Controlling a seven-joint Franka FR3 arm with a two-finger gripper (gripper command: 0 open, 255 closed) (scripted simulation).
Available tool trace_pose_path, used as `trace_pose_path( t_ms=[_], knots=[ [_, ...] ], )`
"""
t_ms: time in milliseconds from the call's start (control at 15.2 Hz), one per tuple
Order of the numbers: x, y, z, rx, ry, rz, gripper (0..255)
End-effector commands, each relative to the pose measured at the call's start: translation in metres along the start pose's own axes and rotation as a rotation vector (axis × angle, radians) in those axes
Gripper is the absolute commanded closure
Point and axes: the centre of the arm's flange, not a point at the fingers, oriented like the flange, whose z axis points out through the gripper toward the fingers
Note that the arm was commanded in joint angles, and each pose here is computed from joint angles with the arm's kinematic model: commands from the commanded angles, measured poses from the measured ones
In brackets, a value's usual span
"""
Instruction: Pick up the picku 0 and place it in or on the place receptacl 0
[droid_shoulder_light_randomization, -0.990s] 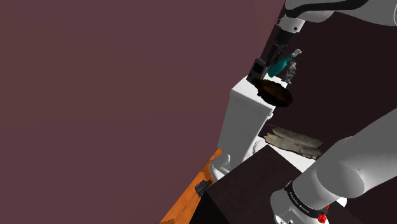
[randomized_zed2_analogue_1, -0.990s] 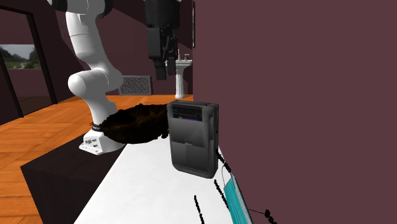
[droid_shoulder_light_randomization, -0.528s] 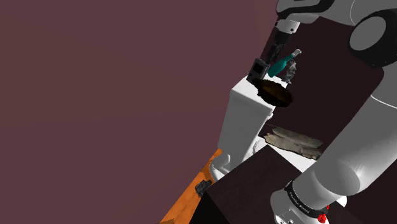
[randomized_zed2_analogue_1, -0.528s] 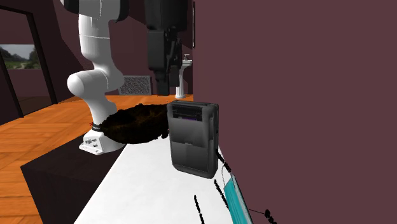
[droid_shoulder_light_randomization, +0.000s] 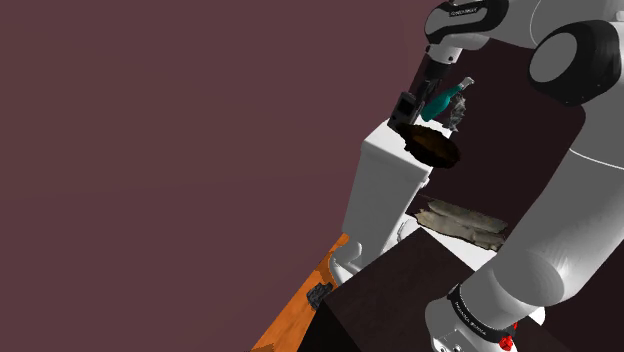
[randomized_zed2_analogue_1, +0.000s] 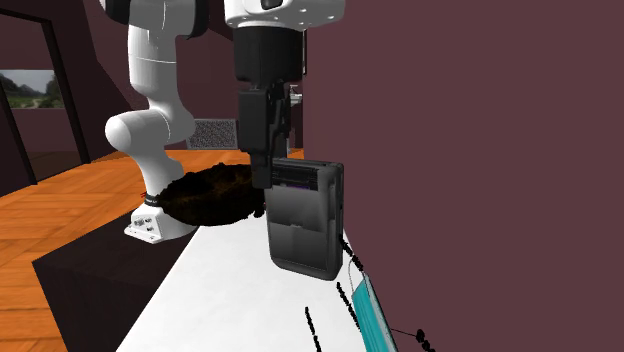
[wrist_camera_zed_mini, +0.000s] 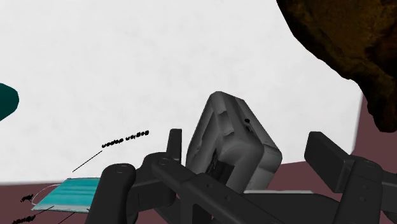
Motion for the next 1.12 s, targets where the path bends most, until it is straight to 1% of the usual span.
trace_pose_path(
  t_ms=[0,462,528,1056],
  knots=[
    [-0.0004,-0.0006,0.0077,0.0,0.0,0.0,0],
    [-0.0003,-0.0005,0.0077,0.0,0.0,0.0,0],
    [-0.0003,-0.0005,0.0077,0.0,0.0,0.0,255],
    [-0.0004,-0.0006,0.0078,0.0,0.0,0.0,255]
  ],
)
